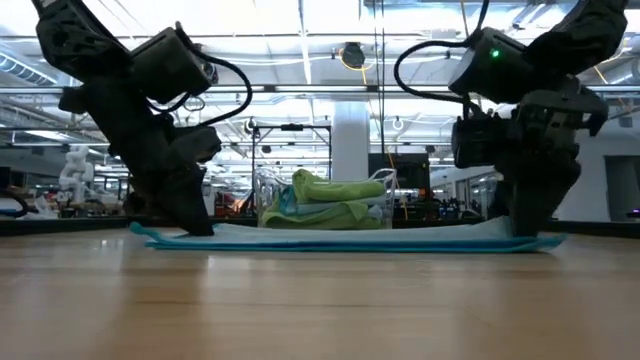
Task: Fold microfiber towels
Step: Fold the blue microfiber cloth
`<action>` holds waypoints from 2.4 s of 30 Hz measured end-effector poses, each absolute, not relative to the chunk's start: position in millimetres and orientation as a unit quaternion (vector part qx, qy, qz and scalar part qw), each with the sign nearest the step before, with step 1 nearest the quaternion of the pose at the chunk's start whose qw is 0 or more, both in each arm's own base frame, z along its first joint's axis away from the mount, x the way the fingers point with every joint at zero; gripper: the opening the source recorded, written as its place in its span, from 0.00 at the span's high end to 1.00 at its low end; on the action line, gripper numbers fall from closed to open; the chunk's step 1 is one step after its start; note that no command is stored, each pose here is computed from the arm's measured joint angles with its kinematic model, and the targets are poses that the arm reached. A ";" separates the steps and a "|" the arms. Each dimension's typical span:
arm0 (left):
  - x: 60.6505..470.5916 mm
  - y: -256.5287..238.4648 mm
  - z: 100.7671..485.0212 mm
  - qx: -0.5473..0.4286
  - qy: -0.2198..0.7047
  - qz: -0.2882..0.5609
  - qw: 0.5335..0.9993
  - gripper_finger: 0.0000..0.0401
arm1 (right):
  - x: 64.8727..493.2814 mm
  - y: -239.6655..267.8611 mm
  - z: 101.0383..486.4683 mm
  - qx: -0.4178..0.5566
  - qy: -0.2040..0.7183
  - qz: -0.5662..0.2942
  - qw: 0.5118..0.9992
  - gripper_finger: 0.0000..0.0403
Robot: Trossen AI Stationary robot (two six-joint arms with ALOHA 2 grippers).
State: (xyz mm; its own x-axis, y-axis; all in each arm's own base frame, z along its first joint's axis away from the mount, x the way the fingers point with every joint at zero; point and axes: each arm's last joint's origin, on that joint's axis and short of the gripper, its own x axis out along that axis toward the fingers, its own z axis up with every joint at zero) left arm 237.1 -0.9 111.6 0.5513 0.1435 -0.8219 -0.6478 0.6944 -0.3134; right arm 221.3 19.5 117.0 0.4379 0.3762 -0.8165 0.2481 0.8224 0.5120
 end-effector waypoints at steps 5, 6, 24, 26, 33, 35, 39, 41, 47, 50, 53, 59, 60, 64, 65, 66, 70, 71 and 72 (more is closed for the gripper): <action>240.3 4.5 119.5 -0.328 0.386 0.203 0.838 0.92 | 219.6 17.1 134.6 0.328 0.490 0.035 0.807 1.00; 241.8 4.8 123.1 -0.337 0.376 0.191 0.842 0.92 | 219.5 15.3 139.8 0.331 0.477 0.036 0.814 1.00; 315.9 -30.7 211.5 -0.371 0.239 0.109 0.891 0.92 | 219.5 -44.5 159.2 0.293 0.483 -0.057 0.823 0.97; 337.4 -34.7 213.0 -0.350 0.242 0.105 0.899 0.92 | 220.4 -49.1 156.8 0.271 0.498 -0.053 0.822 0.98; 398.0 -34.7 181.4 -0.357 0.284 0.126 0.881 0.92 | 223.8 -65.6 145.7 0.235 0.510 -0.050 0.826 1.00; 417.2 -34.4 178.5 -0.379 0.274 0.112 0.877 0.92 | 223.9 -69.9 142.5 0.227 0.512 -0.056 0.827 1.00; 440.5 -39.6 159.0 -0.395 0.314 0.079 0.860 0.92 | 224.2 -77.0 132.9 0.217 0.524 -0.059 0.821 1.00; 440.3 -43.0 142.7 -0.416 0.361 0.080 0.831 0.92 | 224.3 -79.2 128.1 0.220 0.532 -0.062 0.816 1.00; 427.9 -52.7 120.9 -0.442 0.435 0.115 0.776 0.92 | 222.8 -75.7 122.5 0.245 0.549 -0.085 0.795 1.00; 416.5 -57.7 122.1 -0.412 0.480 0.113 0.766 0.92 | 223.6 -66.1 124.2 0.289 0.551 -0.095 0.777 1.00; 409.0 -64.0 125.6 -0.379 0.517 0.082 0.763 0.92 | 225.5 -46.8 126.1 0.350 0.558 -0.100 0.746 1.00; 390.0 -75.3 136.9 -0.308 0.580 0.034 0.754 0.92 | 241.4 15.4 131.8 0.432 0.529 -0.115 0.721 1.00; 387.0 -75.5 138.5 -0.295 0.587 0.037 0.753 0.92 | 245.4 26.5 132.9 0.451 0.512 -0.120 0.721 1.00; 379.0 -74.0 148.7 -0.226 0.600 0.012 0.767 0.92 | 255.2 57.3 137.6 0.512 0.450 -0.129 0.720 1.00; 378.2 -73.9 152.5 -0.207 0.597 -0.004 0.775 0.92 | 255.1 59.3 138.0 0.518 0.448 -0.131 0.717 1.00; 376.3 -74.5 156.4 -0.189 0.597 -0.018 0.779 0.92 | 254.3 60.4 137.8 0.524 0.449 -0.138 0.711 1.00; 367.6 -74.4 175.6 -0.153 0.595 -0.045 0.788 0.92 | 253.5 62.7 147.3 0.530 0.436 -0.130 0.716 1.00; 365.1 -73.6 182.4 -0.151 0.591 -0.043 0.792 0.92 | 253.2 62.9 152.0 0.529 0.429 -0.122 0.722 1.00; 363.8 -73.4 190.0 -0.150 0.580 -0.043 0.799 0.92 | 251.8 62.9 156.2 0.526 0.426 -0.116 0.727 1.00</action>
